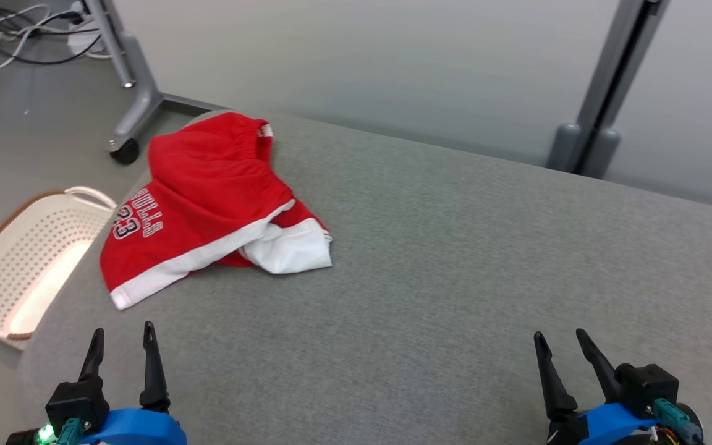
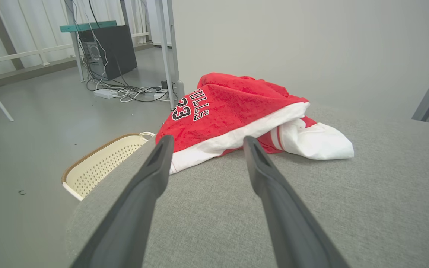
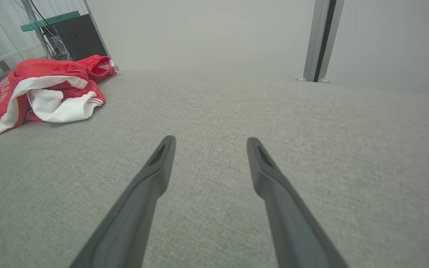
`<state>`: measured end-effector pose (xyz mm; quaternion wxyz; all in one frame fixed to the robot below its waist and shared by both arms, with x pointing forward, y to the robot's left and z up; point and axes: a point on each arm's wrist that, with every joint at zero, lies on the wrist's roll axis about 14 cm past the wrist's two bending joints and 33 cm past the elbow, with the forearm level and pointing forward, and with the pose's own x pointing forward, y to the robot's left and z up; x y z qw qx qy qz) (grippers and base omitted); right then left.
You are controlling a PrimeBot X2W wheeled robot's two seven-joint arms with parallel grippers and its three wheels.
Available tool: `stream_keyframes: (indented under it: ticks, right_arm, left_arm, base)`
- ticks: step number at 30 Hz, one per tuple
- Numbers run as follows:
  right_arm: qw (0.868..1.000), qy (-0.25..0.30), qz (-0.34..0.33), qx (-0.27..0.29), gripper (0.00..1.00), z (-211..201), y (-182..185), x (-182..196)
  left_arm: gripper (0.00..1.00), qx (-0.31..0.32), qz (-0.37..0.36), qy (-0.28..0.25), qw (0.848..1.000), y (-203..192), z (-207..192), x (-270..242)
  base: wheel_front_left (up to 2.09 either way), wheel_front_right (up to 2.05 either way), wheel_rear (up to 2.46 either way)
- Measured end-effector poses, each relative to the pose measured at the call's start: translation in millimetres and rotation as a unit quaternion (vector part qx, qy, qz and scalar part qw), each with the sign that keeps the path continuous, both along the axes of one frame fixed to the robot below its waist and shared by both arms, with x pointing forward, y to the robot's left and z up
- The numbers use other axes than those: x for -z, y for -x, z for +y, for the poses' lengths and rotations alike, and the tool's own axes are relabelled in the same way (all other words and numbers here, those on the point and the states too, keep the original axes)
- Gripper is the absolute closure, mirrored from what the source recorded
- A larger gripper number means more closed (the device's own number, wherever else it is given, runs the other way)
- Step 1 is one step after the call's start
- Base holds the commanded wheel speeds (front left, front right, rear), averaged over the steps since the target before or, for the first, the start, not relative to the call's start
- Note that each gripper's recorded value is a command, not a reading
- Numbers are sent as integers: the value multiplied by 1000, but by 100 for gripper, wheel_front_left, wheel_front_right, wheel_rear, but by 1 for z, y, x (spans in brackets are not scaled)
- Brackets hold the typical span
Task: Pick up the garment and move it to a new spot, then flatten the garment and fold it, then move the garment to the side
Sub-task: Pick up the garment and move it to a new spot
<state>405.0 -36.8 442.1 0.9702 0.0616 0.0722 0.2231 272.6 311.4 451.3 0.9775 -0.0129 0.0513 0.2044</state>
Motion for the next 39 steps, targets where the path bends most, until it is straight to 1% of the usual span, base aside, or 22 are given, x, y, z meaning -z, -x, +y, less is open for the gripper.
stream_keyframes:
  ticks: [9,13,20,25,27,30,39]
  right_arm:
    - [999,-1,1,-45,0,33,-2,1]
    - [999,-1,1,-54,0,39,-2,1]
    - [998,-1,2,-60,0,43,0,2]
    - [999,0,10,-51,0,36,-2,9]
    - [999,3,12,-44,0,31,-4,13]
    - [999,10,12,-34,0,22,-13,19]
    - [1000,26,-12,12,0,-22,-56,26]
  left_arm:
    - [0,-62,1,-7,998,34,28,-2]
    - [0,-72,0,-8,997,41,32,-3]
    - [0,-78,-1,-10,997,44,35,-5]
    - [0,-80,6,-11,997,37,37,-2]
    - [0,-76,4,-9,997,28,38,-4]
    - [0,-63,-15,-19,998,-2,40,-19]
    - [0,-4,-61,-54,997,-123,41,-56]
  base:
    - [0,0,0]
    - [0,0,0]
    - [0,0,0]
    - [0,0,0]
    - [0,0,0]
    - [0,0,0]
    - [0,0,0]
